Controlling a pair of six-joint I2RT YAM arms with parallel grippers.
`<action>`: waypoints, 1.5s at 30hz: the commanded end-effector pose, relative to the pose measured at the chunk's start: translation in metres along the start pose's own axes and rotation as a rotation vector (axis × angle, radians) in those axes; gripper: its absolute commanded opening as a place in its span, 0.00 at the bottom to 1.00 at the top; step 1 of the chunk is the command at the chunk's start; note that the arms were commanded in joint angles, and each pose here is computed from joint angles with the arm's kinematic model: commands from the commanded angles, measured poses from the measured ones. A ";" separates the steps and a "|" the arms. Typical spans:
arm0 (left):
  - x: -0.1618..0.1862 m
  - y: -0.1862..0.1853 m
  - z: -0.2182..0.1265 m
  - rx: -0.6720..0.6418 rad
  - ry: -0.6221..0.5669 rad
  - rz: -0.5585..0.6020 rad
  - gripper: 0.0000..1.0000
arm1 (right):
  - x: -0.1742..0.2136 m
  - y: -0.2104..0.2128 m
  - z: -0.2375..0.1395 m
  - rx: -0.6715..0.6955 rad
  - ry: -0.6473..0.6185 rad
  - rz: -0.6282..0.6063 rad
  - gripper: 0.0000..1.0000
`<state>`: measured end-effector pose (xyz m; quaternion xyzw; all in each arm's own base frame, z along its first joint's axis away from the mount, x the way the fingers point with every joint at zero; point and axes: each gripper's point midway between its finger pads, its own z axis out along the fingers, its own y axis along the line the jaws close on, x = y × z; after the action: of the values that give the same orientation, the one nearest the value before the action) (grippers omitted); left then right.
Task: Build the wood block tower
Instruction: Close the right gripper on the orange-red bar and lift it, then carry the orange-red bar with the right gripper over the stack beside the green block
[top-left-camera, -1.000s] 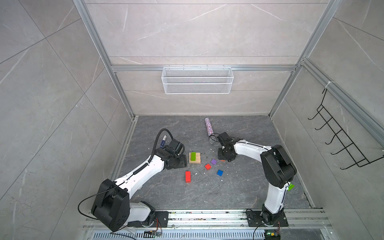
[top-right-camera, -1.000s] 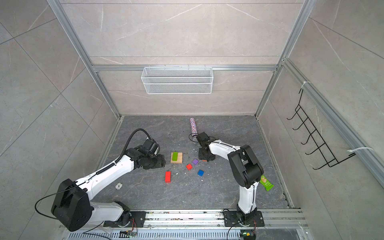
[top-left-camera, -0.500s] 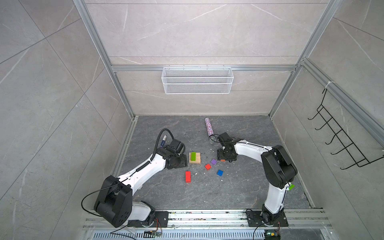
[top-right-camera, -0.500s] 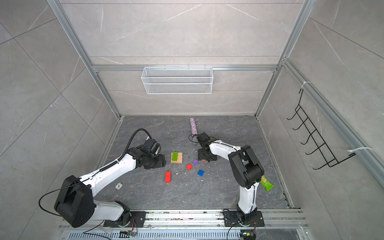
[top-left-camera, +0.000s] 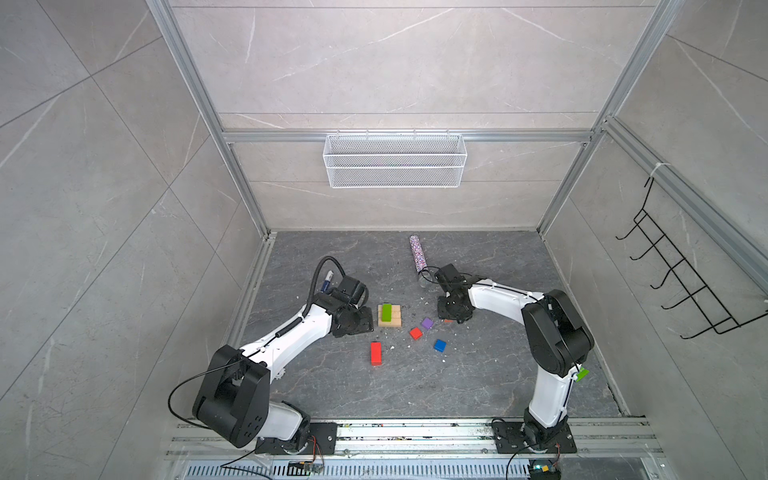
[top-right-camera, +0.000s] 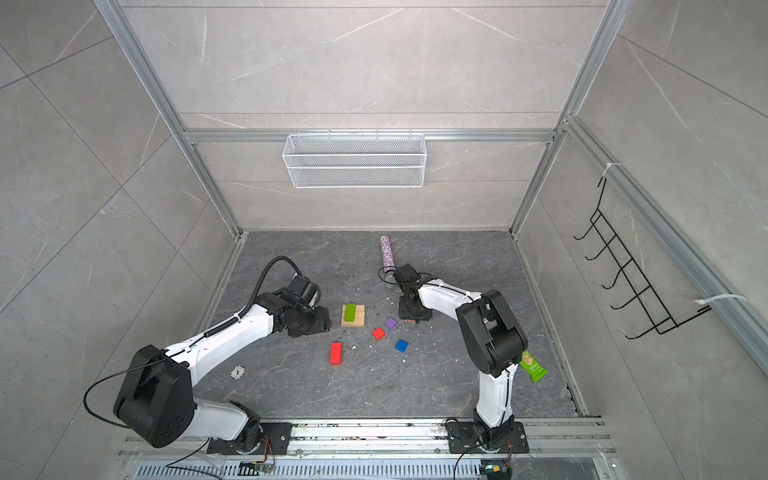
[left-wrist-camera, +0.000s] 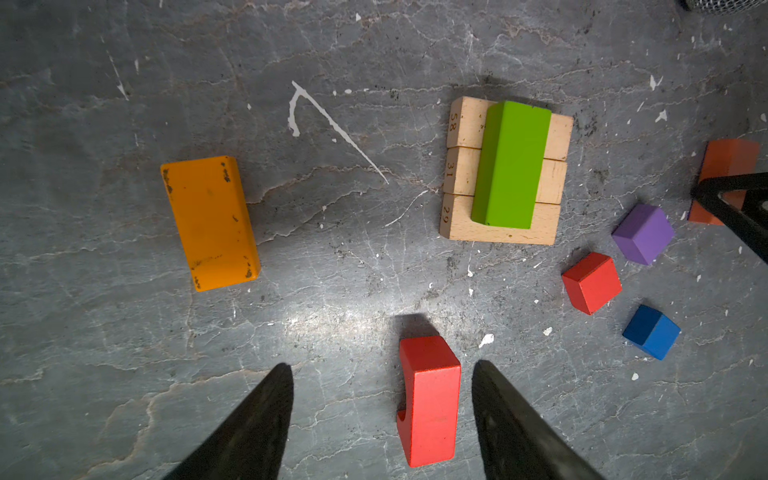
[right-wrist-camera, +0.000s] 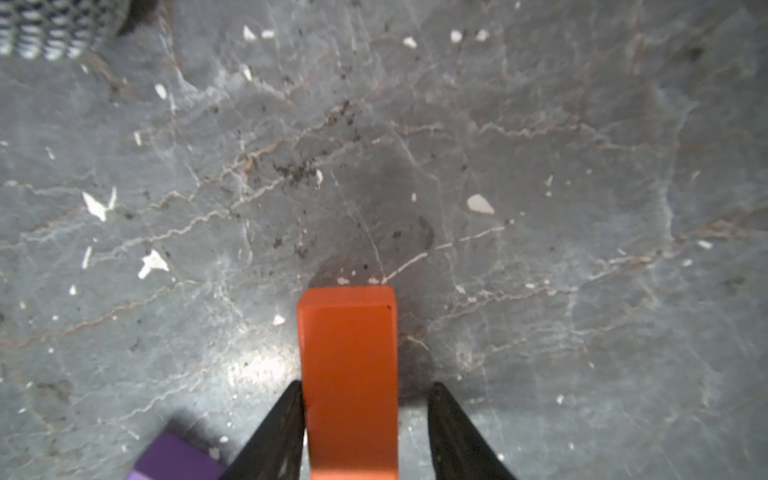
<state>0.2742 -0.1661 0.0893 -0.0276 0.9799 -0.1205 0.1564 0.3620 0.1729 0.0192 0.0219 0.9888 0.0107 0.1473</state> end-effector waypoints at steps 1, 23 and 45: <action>-0.012 -0.009 -0.005 0.032 -0.028 0.020 0.71 | -0.008 0.004 0.006 0.006 -0.014 0.002 0.28; -0.018 0.006 0.002 -0.006 -0.037 -0.011 0.72 | -0.011 0.007 -0.002 -0.024 -0.032 0.015 0.00; -0.022 0.011 0.013 0.037 -0.029 -0.044 0.78 | -0.007 0.122 -0.077 -0.464 -0.126 0.004 0.00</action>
<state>0.3006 -0.1558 0.0832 -0.0562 0.9744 -0.1343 0.1715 0.3462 0.2737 0.0737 -0.0220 0.9637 0.1914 0.1851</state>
